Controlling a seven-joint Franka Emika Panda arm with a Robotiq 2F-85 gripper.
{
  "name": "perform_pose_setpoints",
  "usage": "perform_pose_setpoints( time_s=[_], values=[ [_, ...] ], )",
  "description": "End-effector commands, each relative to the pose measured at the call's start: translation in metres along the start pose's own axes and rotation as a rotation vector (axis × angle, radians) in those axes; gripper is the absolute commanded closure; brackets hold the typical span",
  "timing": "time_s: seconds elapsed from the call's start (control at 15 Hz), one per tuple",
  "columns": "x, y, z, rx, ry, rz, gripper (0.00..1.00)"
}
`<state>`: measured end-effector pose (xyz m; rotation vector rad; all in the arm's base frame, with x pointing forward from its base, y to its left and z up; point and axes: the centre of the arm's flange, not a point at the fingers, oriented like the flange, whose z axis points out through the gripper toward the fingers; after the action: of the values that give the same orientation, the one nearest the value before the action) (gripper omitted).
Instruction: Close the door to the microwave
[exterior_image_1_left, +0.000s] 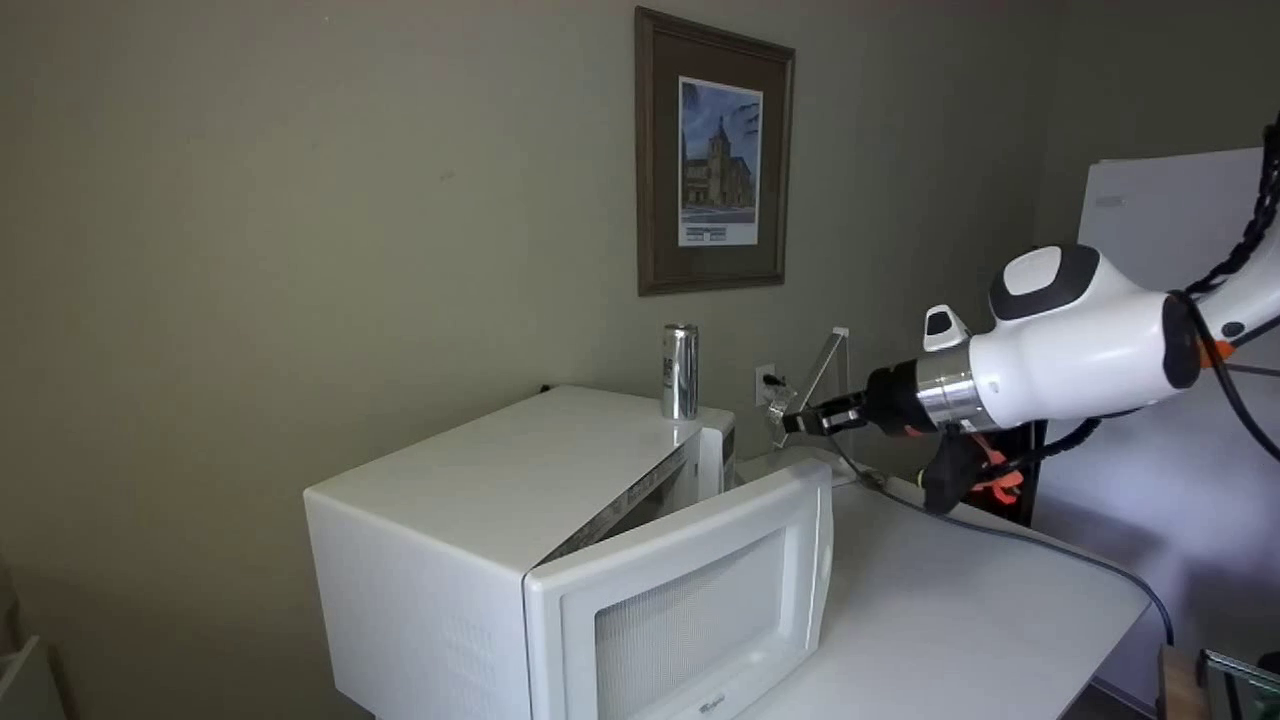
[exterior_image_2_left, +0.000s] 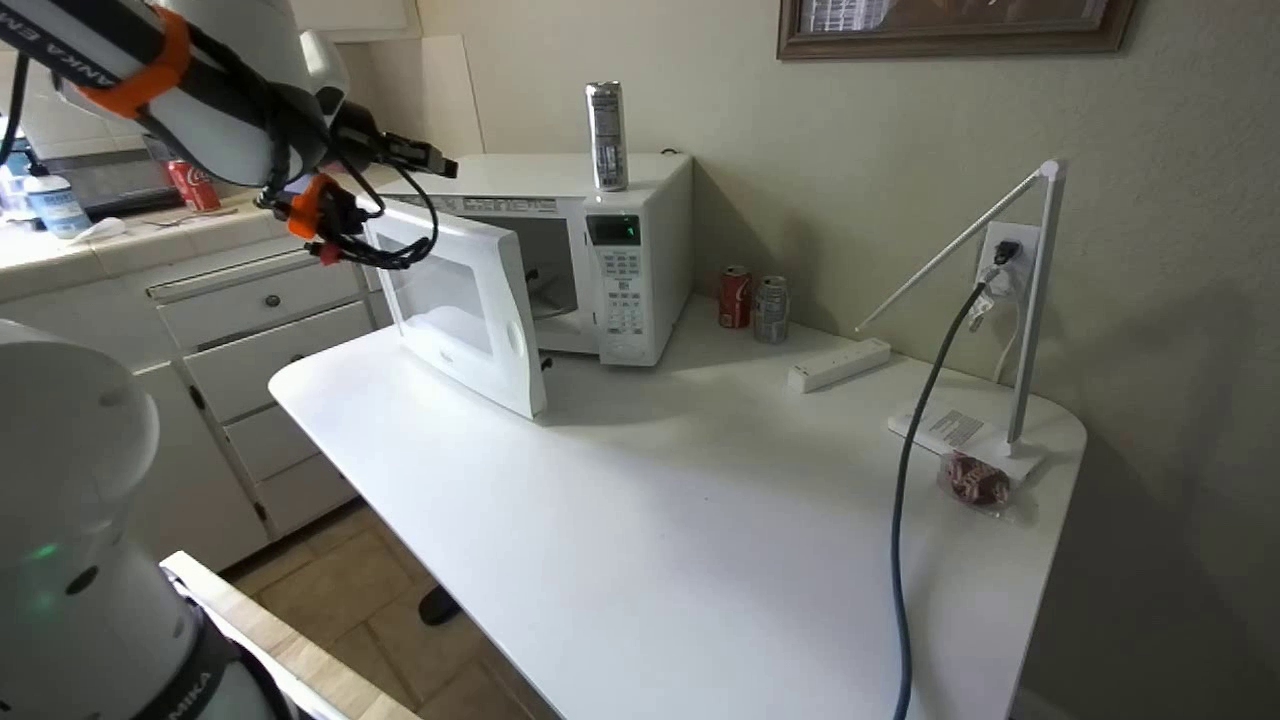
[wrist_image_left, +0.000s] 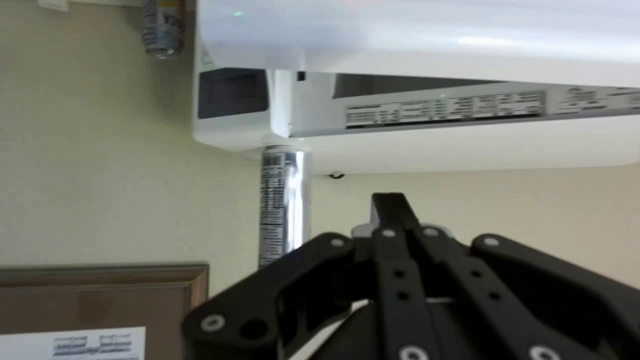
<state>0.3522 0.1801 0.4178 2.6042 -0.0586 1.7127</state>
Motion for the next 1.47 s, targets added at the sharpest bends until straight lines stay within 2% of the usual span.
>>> perform_pose_setpoints(
  time_s=[0.0, 0.13, 0.27, 0.33, 0.47, 0.73, 0.87, 1.0, 1.13, 1.4],
  values=[
    [0.002, -0.016, -0.034, 0.148, -0.115, 0.038, 1.0],
    [-0.006, -0.023, -0.042, 0.247, -0.183, 0.053, 1.0],
    [-0.019, -0.023, -0.043, 0.305, -0.268, 0.074, 1.0],
    [-0.026, -0.022, -0.043, 0.329, -0.306, 0.08, 1.0],
    [-0.041, -0.015, -0.039, 0.328, -0.371, 0.101, 1.0],
    [-0.072, 0.009, -0.019, 0.208, -0.436, 0.14, 1.0],
    [-0.081, 0.022, -0.011, 0.136, -0.44, 0.151, 1.0],
    [-0.084, 0.032, 0.002, 0.033, -0.391, 0.128, 1.0],
    [-0.086, 0.039, 0.014, -0.035, -0.341, 0.111, 1.0],
    [-0.086, 0.048, 0.03, -0.127, -0.281, 0.094, 1.0]
  ],
)
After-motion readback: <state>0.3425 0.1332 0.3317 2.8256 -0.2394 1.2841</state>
